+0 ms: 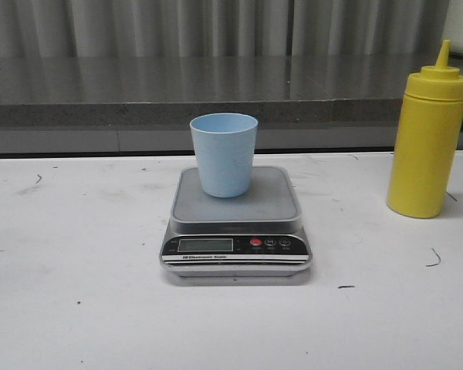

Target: Pour seasoning into cup on scale with both arms

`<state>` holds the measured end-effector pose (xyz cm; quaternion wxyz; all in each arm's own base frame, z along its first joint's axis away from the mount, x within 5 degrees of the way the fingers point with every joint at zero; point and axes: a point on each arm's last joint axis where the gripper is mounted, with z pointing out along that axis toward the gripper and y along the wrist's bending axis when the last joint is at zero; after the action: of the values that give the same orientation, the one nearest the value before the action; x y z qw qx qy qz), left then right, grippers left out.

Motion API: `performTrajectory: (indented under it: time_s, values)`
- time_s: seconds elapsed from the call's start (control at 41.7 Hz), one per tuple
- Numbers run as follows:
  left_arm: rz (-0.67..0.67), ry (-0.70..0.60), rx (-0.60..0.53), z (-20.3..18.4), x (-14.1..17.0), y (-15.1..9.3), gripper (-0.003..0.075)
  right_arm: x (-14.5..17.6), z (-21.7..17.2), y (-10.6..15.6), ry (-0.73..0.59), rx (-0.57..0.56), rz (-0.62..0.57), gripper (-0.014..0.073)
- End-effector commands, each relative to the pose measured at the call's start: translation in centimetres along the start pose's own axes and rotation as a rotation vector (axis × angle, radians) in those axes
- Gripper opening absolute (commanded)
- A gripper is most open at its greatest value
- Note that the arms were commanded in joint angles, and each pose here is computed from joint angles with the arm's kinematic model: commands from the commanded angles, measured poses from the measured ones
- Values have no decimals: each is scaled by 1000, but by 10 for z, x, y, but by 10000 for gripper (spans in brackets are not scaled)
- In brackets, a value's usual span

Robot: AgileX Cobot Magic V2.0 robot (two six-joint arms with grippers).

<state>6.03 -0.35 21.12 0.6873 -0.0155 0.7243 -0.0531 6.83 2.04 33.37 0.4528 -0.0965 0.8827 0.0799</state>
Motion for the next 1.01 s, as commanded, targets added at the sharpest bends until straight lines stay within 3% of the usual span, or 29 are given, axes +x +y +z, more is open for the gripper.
performTrajectory:
  time_s: [0.0,0.982]
  values:
    - [-18,-174,-9,-2,-5,1,-20,-12,-6,0,-91,2,-1,-117]
    - [-4,-180,-19,-5,2,2,-20,-12,-6,0,-89,2,-1,-117]
